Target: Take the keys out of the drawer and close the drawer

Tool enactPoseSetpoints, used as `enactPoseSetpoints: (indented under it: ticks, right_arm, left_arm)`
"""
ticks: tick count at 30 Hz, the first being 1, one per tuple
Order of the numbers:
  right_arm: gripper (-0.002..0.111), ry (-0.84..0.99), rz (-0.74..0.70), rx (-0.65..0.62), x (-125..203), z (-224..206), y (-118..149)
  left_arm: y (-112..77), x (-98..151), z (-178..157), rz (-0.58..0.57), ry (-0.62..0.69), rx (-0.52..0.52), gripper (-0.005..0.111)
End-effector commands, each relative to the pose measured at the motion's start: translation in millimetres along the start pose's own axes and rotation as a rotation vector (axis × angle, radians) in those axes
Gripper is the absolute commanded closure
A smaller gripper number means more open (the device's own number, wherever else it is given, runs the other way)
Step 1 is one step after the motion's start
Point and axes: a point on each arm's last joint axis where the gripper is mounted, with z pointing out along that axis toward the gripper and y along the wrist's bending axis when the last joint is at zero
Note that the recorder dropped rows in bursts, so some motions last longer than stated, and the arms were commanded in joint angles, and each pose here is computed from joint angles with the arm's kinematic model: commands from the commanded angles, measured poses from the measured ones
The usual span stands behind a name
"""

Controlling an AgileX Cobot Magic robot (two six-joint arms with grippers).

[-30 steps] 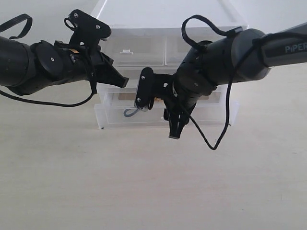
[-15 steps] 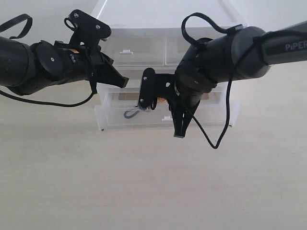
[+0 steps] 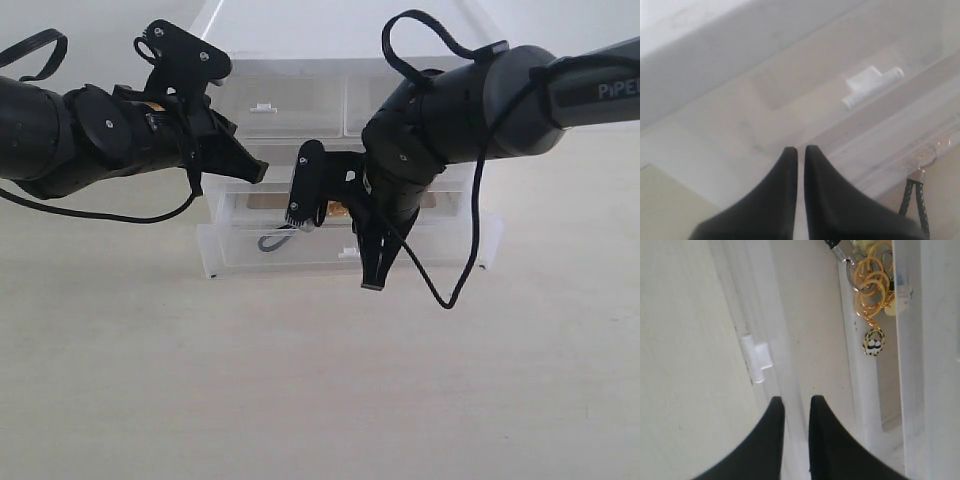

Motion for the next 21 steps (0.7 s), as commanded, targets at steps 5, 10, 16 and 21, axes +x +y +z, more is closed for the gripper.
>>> enactPoseSetpoints:
  ticks: [5, 10, 16, 21]
  right_arm:
    - [0.108, 0.112, 0.099, -0.147, 11, -14, 17]
    - [0.108, 0.121, 0.102, -0.169, 10, -19, 20]
    - [0.108, 0.106, 0.127, -0.215, 8, -20, 25]
    - [0.108, 0.136, 0.128, -0.245, 10, -21, 28]
  left_arm:
    - [57.4, -21, -6, -0.068, -0.314, -0.5, 0.103]
    - [57.4, -21, -6, -0.068, -0.314, -0.5, 0.103]
    - [57.4, -21, -6, -0.068, -0.314, -0.5, 0.103]
    - [57.4, -21, -6, -0.068, -0.314, -0.5, 0.103]
